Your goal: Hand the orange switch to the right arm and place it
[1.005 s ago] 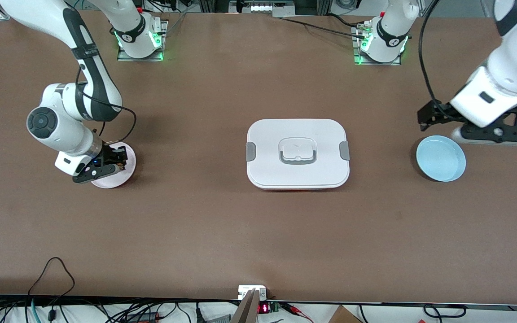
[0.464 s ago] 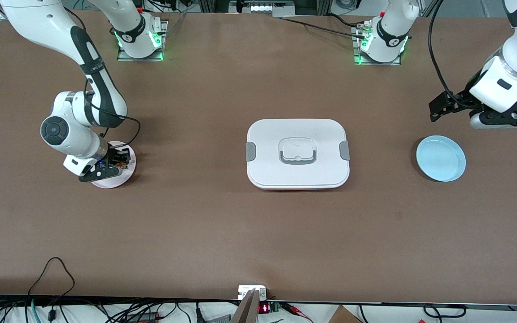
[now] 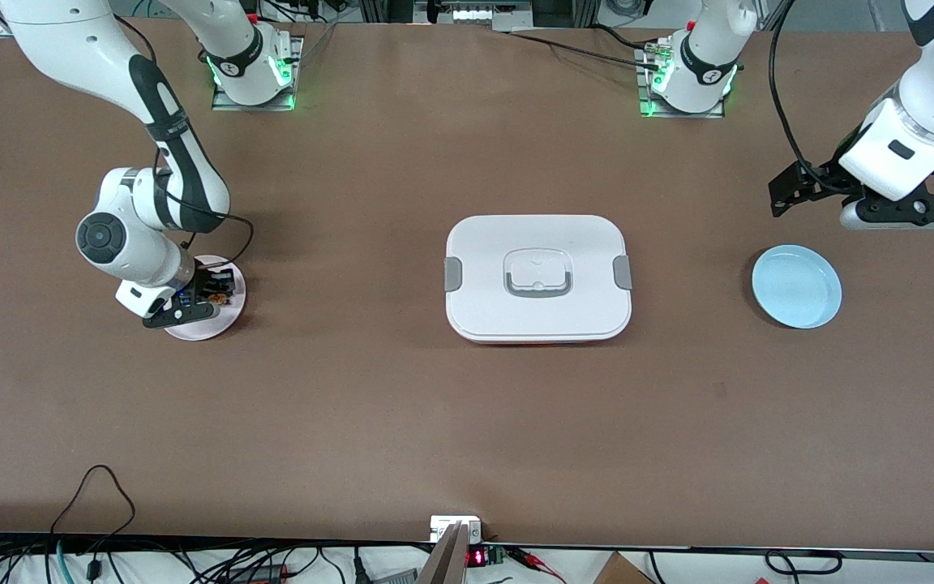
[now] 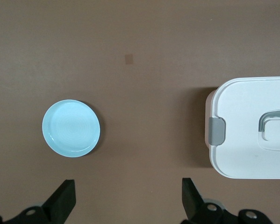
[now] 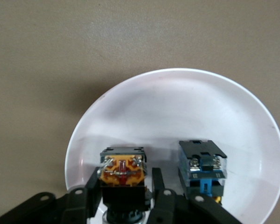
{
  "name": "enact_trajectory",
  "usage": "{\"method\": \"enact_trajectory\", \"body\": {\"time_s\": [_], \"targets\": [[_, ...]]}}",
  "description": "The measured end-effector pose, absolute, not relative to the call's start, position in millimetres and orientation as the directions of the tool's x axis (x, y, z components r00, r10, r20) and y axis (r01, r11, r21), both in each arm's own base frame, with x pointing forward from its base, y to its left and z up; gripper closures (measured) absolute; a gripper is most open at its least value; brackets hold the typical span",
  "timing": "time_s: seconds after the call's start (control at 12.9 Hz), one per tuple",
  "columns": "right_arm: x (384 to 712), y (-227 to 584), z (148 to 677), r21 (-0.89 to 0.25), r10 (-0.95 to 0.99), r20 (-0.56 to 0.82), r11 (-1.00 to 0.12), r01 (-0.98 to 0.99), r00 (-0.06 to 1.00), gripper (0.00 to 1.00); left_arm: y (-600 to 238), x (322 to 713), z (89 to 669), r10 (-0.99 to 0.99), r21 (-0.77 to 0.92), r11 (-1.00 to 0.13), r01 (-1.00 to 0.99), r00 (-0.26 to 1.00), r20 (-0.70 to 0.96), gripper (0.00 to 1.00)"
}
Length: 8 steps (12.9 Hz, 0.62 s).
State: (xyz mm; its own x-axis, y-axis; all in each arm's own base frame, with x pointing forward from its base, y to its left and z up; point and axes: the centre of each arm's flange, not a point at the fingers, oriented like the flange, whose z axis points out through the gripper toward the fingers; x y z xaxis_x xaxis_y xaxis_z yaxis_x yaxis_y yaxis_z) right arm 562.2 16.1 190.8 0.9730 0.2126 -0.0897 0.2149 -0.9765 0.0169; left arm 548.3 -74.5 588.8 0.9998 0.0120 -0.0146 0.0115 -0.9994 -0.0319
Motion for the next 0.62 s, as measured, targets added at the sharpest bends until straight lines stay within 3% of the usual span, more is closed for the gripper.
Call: {"method": "enact_trajectory", "body": {"time_s": [0.23,0.39,0.62], "targets": [[570,17,203,0.022,0.213,-0.056,-0.977,0.214,0.975,0.20,-83,547,591,-0.002,-0.032,-0.999,-0.002,1.000,-0.011,0.00],[587,19,238,0.026,0.214,-0.003,-0.976,0.214,0.977,0.01,-80,547,591,0.002,-0.032,-0.999,0.002,1.000,-0.011,0.00],[613,26,327,0.023,0.224,0.056,-0.975,0.223,0.973,0.00,-78,548,592,0.006,-0.032,-0.999,0.005,1.000,-0.011,0.00]]}}
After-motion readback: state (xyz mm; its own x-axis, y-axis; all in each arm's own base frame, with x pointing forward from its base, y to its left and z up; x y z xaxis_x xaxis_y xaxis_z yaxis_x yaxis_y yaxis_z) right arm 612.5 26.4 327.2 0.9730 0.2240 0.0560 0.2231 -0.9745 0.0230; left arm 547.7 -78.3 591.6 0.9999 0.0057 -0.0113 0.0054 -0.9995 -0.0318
